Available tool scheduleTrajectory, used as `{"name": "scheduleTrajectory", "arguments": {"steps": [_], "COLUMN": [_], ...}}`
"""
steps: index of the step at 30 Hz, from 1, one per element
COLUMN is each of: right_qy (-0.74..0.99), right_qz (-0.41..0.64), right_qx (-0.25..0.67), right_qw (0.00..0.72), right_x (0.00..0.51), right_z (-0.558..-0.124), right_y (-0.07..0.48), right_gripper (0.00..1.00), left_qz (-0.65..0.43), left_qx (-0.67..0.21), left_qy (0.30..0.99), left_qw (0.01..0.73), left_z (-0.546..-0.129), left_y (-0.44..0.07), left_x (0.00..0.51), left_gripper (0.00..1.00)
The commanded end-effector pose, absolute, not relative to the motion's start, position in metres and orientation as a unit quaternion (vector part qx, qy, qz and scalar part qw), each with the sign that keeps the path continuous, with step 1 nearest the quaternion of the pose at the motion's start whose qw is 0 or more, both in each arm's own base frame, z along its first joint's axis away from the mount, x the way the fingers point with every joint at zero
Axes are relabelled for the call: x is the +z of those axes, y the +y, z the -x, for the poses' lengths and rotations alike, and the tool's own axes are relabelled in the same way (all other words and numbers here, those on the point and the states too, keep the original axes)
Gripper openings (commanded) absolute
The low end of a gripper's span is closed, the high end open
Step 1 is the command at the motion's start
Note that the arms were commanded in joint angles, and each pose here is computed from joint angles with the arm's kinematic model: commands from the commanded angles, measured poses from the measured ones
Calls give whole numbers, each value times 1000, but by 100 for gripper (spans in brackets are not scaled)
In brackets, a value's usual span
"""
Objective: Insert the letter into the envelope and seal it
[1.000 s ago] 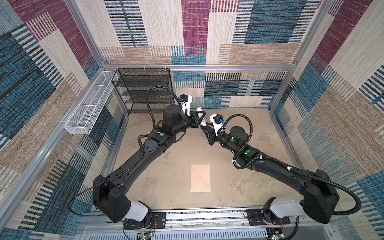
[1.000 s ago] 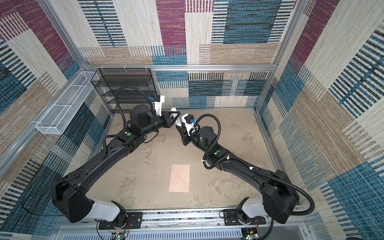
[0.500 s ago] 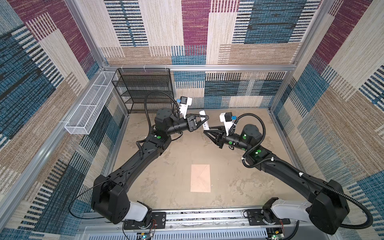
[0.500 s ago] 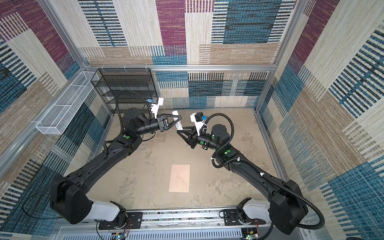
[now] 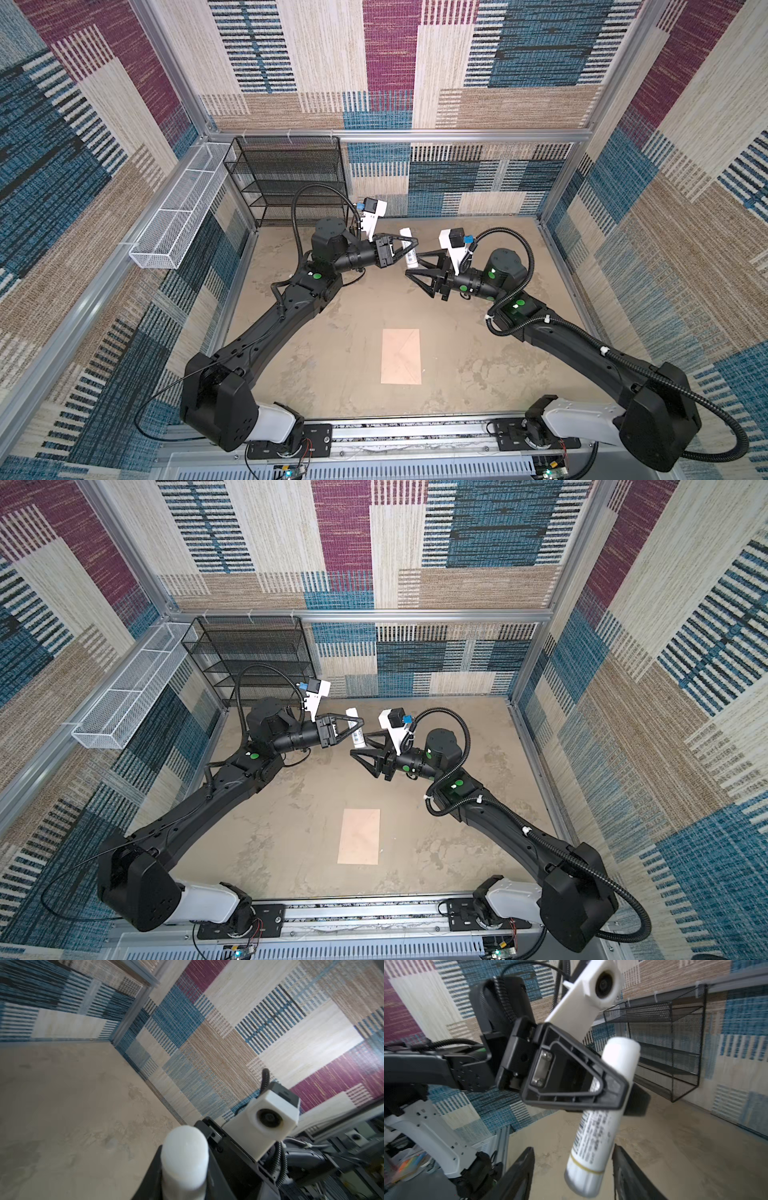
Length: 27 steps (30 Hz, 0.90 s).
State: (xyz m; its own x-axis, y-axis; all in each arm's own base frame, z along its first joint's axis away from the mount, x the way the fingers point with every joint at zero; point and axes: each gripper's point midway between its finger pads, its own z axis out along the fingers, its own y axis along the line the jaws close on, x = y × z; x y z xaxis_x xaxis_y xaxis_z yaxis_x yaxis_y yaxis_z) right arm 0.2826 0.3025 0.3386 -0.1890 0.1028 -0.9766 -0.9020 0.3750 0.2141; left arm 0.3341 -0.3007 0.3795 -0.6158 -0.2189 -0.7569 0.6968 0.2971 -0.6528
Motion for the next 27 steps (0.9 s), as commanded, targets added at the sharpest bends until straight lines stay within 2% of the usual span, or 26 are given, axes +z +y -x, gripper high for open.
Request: {"name": "scheduleTrajectory", "arguments": {"steps": [1,7,13,17,27], "right_qy": [635,631,632,629,616], "right_qz": [321,265,238,240,270], "right_qx": [363,272,233,262,377], "right_qw": [601,677,700,692,636], "right_x": [323,336,342,342,343], "right_z": [-300,-321,-336,-331,-304], "right_y": [299,303,301,303,305], "right_gripper": [64,60,56,55,52], "left_qz": [-123,-102,-96,-105,-146], "left_qx": [-470,-406,-393,-408,-521], "left_qy": [734,756,761,753,699], "left_qw": [474,504,508,506,468], "left_z": [-367,-382,-379,-374,-364], "left_y": [-281,-276,-276,-279,-286], "left_x": [374,376,373,375,399], "left_gripper": [0,0,0,0,0]}}
